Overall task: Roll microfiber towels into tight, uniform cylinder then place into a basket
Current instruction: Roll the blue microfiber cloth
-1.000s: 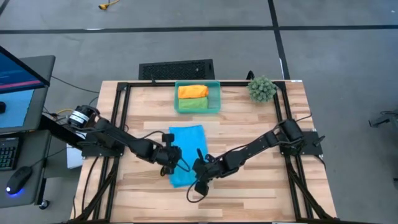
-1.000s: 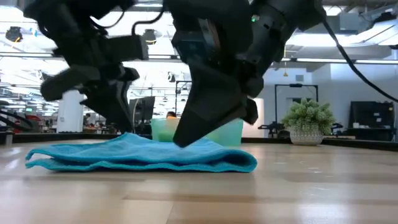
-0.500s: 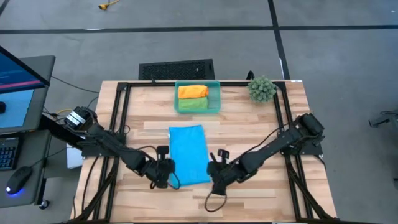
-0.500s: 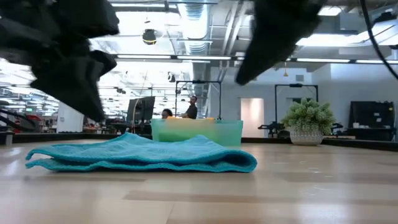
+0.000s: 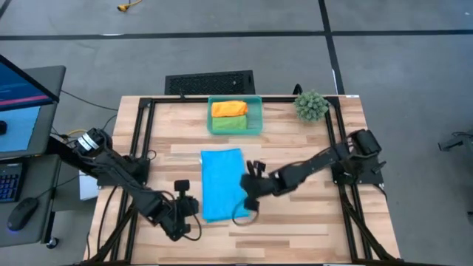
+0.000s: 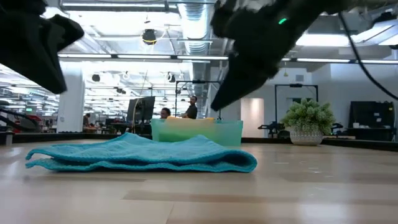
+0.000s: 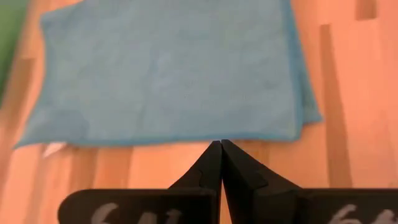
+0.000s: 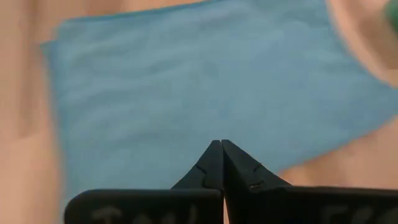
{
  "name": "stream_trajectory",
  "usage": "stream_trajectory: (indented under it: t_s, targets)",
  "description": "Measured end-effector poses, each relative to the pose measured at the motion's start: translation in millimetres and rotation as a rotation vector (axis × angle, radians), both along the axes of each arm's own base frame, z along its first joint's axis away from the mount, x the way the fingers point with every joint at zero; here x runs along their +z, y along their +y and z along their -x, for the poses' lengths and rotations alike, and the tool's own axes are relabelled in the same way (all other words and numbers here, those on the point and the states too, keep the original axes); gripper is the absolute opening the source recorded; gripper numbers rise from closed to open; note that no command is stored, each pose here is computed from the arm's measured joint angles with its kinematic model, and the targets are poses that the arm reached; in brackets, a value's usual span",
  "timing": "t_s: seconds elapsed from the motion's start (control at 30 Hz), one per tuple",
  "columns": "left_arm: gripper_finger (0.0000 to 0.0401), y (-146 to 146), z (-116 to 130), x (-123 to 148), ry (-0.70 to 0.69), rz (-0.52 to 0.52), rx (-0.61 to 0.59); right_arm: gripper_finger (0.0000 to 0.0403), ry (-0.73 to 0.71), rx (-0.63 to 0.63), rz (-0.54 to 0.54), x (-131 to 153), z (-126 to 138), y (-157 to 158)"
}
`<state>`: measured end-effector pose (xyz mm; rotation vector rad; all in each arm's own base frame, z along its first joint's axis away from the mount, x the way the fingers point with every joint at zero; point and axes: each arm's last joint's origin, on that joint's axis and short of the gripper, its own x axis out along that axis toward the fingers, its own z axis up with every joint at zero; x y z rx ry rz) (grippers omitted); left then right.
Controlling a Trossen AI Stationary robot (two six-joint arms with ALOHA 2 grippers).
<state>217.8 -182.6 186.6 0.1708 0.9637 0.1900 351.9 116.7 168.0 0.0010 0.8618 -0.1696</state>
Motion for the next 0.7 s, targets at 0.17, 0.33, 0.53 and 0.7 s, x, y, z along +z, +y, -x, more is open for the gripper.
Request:
stream_trajectory:
  t_s: [0.17,0.33,0.53,0.7]
  targets:
    - [0.0000,-4,15,3,0.017,-0.067,0.040,0.0016,-0.032,0.002,-0.007,-9,-16,-24]
    - [0.0000,-3,23,2,0.034,-0.090,0.080,0.0016,-0.019,0.000,-0.022,-28,-27,-38]
    - [0.0000,-2,25,2,0.041,-0.099,0.083,0.0013,0.010,-0.024,-0.028,-35,-30,-50]
    - [0.0000,-2,25,2,0.033,-0.105,0.085,0.0014,0.052,-0.057,-0.034,-37,-27,-55]
